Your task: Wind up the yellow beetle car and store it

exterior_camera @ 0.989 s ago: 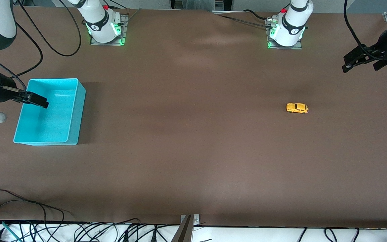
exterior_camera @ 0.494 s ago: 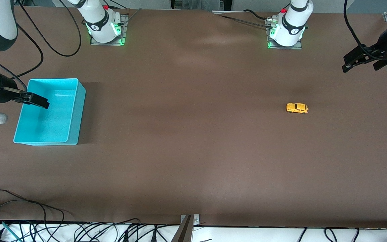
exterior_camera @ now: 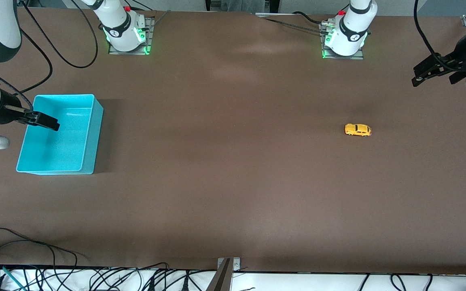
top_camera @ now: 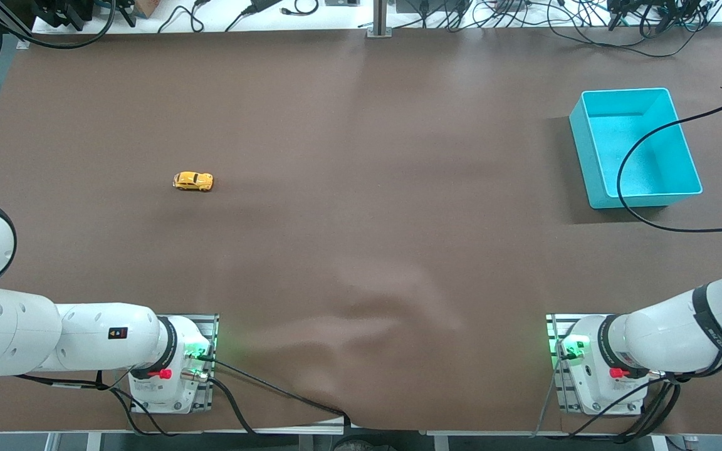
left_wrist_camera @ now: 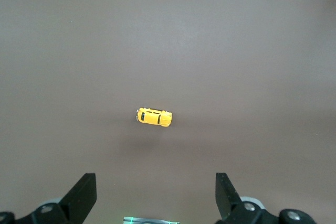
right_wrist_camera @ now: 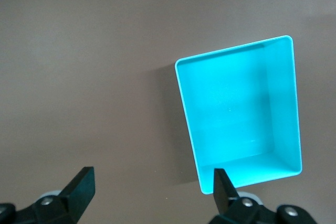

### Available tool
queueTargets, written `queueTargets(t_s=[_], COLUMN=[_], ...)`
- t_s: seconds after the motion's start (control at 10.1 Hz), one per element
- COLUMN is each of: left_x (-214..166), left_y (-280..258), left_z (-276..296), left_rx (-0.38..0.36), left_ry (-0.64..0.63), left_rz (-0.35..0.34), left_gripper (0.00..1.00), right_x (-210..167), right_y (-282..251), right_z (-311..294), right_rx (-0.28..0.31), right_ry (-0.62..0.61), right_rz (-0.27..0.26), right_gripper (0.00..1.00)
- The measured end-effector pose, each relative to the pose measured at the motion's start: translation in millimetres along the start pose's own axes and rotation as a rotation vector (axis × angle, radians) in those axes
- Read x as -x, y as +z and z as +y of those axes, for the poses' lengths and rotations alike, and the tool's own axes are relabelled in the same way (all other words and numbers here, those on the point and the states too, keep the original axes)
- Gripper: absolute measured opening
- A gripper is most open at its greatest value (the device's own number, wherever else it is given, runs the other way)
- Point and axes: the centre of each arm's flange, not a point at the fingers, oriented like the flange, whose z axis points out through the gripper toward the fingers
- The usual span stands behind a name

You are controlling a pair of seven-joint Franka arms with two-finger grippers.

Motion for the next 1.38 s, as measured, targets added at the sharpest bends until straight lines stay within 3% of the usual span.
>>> queueTargets(t_s=[1.38], left_x=[-2.7], left_y=[2.4], left_z=[-10.0], left_rx=[-0.003], left_ry=[-0.018], left_rz=[-0.005], left_gripper=[1.00], right_x=[-0.2], right_y=[0.4], right_z=[0.2], right_rx=[0.000], right_ry=[0.000], right_rz=[-0.001], right_gripper=[1.00])
